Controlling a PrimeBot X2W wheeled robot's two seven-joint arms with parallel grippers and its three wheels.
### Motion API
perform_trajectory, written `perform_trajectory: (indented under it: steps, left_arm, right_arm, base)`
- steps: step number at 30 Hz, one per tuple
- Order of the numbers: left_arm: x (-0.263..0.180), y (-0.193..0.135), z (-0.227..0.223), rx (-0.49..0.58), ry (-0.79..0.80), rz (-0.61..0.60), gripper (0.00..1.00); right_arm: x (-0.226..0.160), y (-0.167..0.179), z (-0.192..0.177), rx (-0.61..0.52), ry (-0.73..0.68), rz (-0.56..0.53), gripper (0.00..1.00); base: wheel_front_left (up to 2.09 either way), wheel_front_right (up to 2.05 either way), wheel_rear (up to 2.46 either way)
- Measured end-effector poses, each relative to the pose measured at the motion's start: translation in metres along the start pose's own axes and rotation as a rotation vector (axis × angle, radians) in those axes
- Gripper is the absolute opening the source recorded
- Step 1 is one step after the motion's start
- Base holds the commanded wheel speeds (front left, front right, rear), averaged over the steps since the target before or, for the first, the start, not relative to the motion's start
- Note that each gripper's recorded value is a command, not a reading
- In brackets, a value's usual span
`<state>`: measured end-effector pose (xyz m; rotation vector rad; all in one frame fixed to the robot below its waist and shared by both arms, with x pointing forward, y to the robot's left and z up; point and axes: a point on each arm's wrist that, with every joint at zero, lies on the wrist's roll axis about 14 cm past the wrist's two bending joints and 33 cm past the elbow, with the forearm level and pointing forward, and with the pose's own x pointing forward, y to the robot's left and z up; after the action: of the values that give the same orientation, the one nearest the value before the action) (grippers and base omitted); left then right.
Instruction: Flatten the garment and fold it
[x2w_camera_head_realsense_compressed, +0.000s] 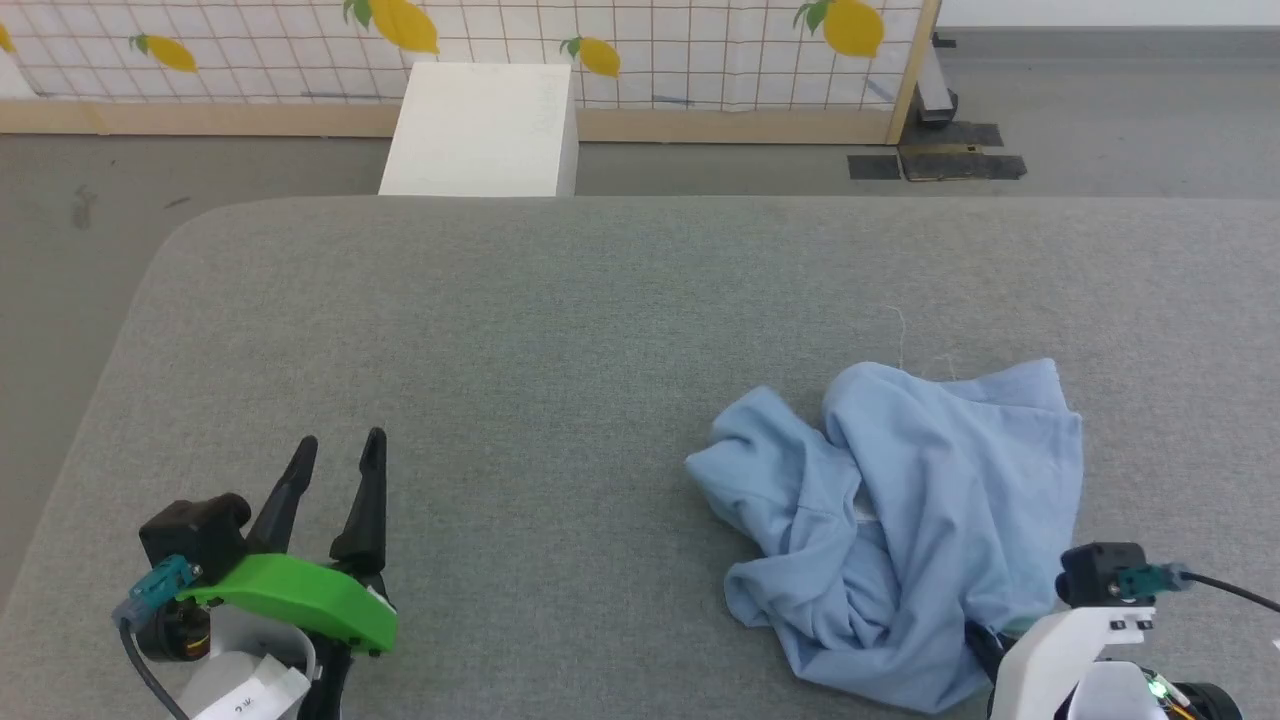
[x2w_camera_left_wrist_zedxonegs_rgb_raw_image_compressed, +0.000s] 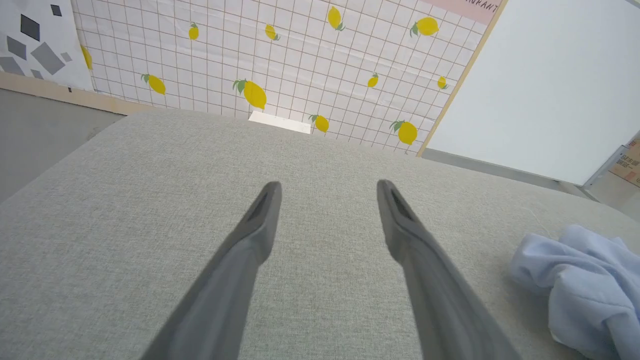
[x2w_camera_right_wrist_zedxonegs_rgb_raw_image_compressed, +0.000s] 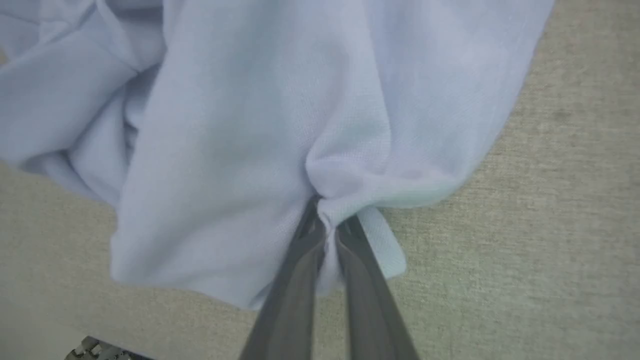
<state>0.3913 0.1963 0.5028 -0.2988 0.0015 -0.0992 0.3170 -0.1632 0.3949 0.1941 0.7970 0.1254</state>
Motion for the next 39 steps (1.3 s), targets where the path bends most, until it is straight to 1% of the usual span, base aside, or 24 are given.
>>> perform_trajectory:
  steps: [1, 2, 4, 8, 10, 12, 15, 18, 21, 23, 24, 28, 32, 35, 37, 39]
  left_arm:
    - [0.0, -0.001, 0.0, 0.0, 0.001, -0.002, 1.0]
    - [0.0, -0.002, -0.001, 0.0, 0.003, -0.004, 1.0]
    - [-0.001, -0.002, -0.004, -0.001, 0.015, -0.006, 1.0]
    - [-0.003, -0.005, -0.002, -0.008, 0.01, -0.01, 1.0]
    - [-0.004, -0.006, -0.001, -0.01, 0.007, -0.01, 1.0]
    - [-0.005, -0.007, -0.001, -0.012, 0.005, -0.008, 1.0]
    - [-0.006, -0.012, 0.0, -0.03, 0.001, -0.016, 1.0]
    - [-0.005, -0.028, -0.006, -0.042, 0.034, -0.057, 1.0]
    - [0.007, -0.06, -0.005, -0.043, 0.066, -0.168, 1.0]
    - [0.022, -0.09, 0.001, -0.024, 0.096, -0.265, 1.0]
    - [0.039, -0.132, -0.002, 0.034, 0.204, -0.401, 1.0]
    - [0.054, -0.17, -0.025, 0.122, 0.422, -0.509, 1.0]
    - [0.053, -0.184, -0.065, 0.253, 0.703, -0.568, 1.0]
    - [0.043, -0.187, -0.092, 0.326, 0.887, -0.607, 1.0]
    - [0.039, -0.186, -0.105, 0.38, 0.969, -0.624, 1.0]
    - [0.038, -0.184, -0.116, 0.411, 1.031, -0.634, 1.0]
  right_arm:
    - [0.0, 0.0, 0.002, 0.017, -0.017, 0.006, 0.41]
    - [-0.001, -0.001, 0.006, 0.036, -0.048, 0.01, 1.0]
    - [-0.003, -0.003, 0.018, 0.073, -0.124, 0.017, 1.0]
    - [-0.019, -0.017, 0.074, 0.156, -0.393, 0.013, 1.0]
    - [-0.031, -0.028, 0.097, 0.166, -0.51, -0.014, 1.0]
    - [-0.04, -0.04, 0.107, 0.182, -0.58, -0.046, 1.0]
    - [-0.049, -0.053, 0.111, 0.194, -0.618, -0.084, 1.0]
    - [-0.054, -0.062, 0.112, 0.191, -0.629, -0.115, 1.0]
    - [-0.056, -0.067, 0.111, 0.186, -0.625, -0.134, 1.0]
    - [-0.055, -0.068, 0.11, 0.186, -0.615, -0.135, 1.0]
    - [-0.054, -0.068, 0.108, 0.185, -0.601, -0.137, 1.0]
    - [-0.048, -0.068, 0.101, 0.189, -0.575, -0.138, 1.0]
    - [-0.041, -0.073, 0.091, 0.202, -0.547, -0.154, 1.0]
    - [-0.037, -0.08, 0.082, 0.222, -0.531, -0.175, 1.0]
    - [-0.035, -0.085, 0.075, 0.233, -0.518, -0.193, 1.0]
    - [-0.033, -0.091, 0.066, 0.248, -0.506, -0.213, 1.0]
  base:
    - [0.0, 0.0, 0.0]
    - [0.0, 0.0, 0.0]
    - [0.0, 0.0, 0.0]
    - [0.0, 0.0, 0.0]
    - [0.0, 0.0, 0.0]
    - [0.0, 0.0, 0.0]
    - [0.0, 0.0, 0.0]
    - [0.0, 0.0, 0.0]
    - [0.0, 0.0, 0.0]
    - [0.0, 0.0, 0.0]
    - [0.0, 0.0, 0.0]
    - [0.0, 0.0, 0.0]
    - [0.0, 0.0, 0.0]
    - [0.0, 0.0, 0.0]
    - [0.0, 0.0, 0.0]
    - [0.0, 0.0, 0.0]
